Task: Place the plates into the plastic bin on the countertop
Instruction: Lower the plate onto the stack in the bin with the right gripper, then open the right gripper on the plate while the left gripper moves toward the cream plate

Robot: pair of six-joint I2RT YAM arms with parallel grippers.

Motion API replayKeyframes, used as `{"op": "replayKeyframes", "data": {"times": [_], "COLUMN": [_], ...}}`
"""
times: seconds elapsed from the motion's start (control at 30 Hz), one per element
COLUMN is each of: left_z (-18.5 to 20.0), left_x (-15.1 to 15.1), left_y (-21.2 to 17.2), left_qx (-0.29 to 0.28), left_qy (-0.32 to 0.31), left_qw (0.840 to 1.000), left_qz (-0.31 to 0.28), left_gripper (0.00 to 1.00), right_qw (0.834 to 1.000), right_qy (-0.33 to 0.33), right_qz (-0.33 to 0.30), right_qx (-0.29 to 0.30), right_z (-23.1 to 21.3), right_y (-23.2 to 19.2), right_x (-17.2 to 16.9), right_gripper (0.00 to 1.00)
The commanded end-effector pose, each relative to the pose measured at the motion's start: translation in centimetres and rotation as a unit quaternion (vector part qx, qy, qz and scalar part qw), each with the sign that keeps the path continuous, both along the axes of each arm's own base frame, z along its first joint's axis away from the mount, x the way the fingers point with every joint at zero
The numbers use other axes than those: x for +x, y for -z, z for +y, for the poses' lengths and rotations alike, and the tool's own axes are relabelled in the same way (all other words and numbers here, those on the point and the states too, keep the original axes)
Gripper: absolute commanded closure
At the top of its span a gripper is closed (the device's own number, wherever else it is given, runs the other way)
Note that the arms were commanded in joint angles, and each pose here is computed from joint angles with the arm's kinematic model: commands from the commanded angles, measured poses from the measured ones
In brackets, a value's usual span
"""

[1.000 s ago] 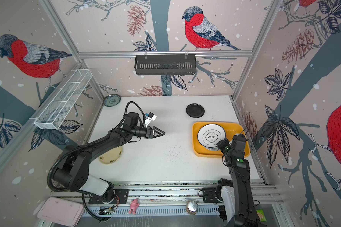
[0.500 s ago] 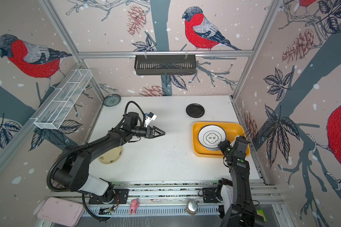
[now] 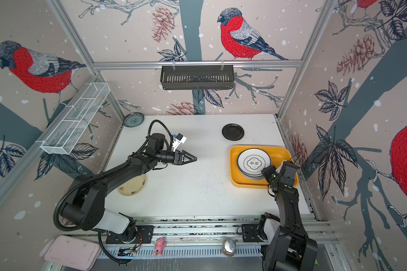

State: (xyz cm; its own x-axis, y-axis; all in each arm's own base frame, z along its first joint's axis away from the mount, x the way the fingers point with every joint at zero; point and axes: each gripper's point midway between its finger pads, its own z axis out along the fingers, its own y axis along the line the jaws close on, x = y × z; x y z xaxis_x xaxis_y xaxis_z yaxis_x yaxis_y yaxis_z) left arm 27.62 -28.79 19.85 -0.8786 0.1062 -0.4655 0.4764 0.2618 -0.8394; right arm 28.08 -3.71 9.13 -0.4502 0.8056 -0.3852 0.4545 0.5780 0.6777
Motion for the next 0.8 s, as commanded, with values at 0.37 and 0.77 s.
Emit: {"op": "replayKeyframes", "data": {"times": [0.37, 0.77], "left_z": [0.3, 0.8], "left_x": [0.8, 1.5], "left_y": [0.6, 1.1], "left_qx": [0.026, 0.052], "left_qy": [-0.016, -0.035], "left_qw": [0.999, 0.998], "left_qz": [-0.010, -0.014], "left_gripper": [0.04, 0.04], "right_qw": [0.999, 0.999], "right_qy": [-0.009, -0.015], "right_qz": [0.021, 0.021], "right_qx": [-0.033, -0.039], "right_z": [-0.6, -0.5], "right_y": [0.3, 0.2], "right_x": [-0.3, -0.4], "right_gripper": [0.65, 0.43]}}
